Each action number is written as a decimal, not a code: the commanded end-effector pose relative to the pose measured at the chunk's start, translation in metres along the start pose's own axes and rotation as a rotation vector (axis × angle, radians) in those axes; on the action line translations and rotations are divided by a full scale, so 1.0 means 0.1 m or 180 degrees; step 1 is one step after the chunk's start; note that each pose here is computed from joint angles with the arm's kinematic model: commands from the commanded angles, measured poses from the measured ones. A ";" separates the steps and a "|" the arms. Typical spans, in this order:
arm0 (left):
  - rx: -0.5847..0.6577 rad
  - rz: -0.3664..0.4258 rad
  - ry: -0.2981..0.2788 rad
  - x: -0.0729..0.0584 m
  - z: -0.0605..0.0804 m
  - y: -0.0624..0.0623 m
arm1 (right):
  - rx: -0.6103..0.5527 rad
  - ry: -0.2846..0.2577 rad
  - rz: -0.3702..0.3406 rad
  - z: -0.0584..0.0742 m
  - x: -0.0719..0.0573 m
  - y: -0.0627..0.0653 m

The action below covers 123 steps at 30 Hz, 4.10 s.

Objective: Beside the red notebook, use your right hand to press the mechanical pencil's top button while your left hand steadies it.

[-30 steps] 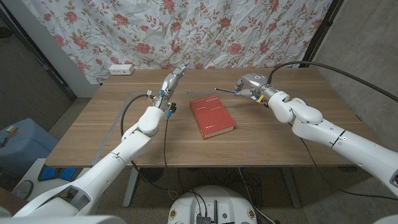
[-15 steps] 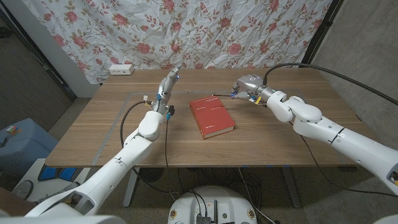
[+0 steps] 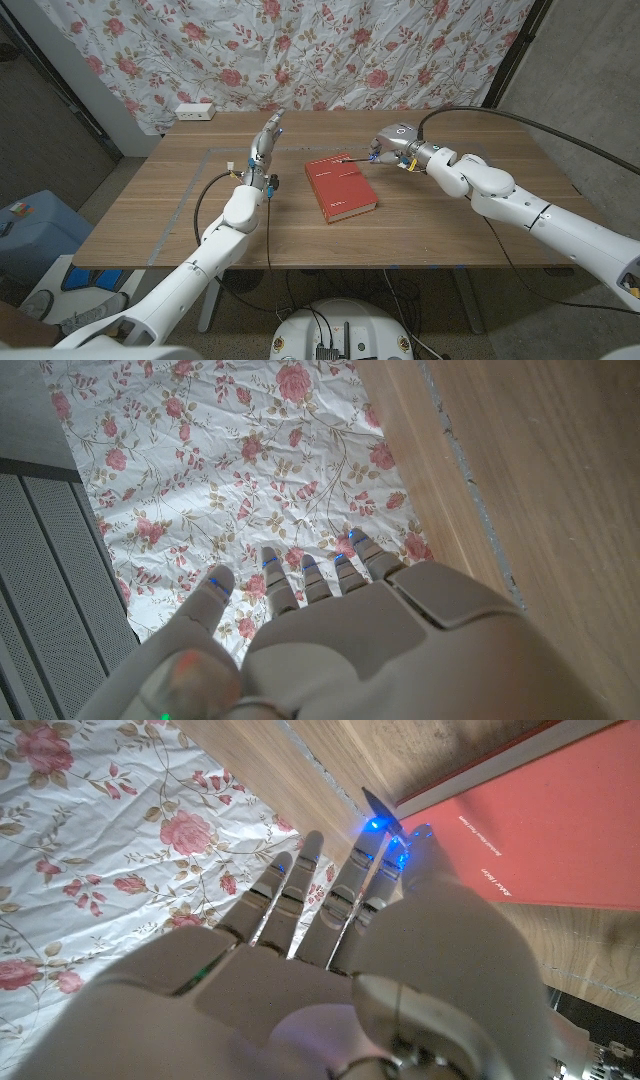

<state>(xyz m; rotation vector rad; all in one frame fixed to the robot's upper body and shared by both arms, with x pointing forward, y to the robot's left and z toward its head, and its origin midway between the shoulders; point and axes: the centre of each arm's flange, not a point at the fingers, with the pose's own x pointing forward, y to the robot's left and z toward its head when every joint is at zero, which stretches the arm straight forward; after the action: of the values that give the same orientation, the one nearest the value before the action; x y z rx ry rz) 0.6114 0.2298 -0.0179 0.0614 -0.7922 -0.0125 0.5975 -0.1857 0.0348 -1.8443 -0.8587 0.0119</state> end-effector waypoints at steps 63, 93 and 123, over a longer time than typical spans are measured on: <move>-0.0370 0.0354 0.0524 -0.35 -0.47 0.16 | -0.0333 -0.0055 0.0320 0.23 0.11 0.33; -0.0382 0.0393 0.0572 -0.45 -0.53 0.23 | -0.0354 -0.0055 0.0493 0.26 0.06 0.29; -0.0280 0.0320 0.0406 -0.38 -0.51 0.45 | -0.0298 -0.0292 0.0681 -0.05 0.08 0.07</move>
<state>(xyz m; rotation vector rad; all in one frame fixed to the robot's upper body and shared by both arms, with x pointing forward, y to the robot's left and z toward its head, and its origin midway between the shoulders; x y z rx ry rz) 0.6198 0.2713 -0.0831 -0.0861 -0.6360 0.0567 0.6097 -0.1760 0.0172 -2.0544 -0.7362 0.1340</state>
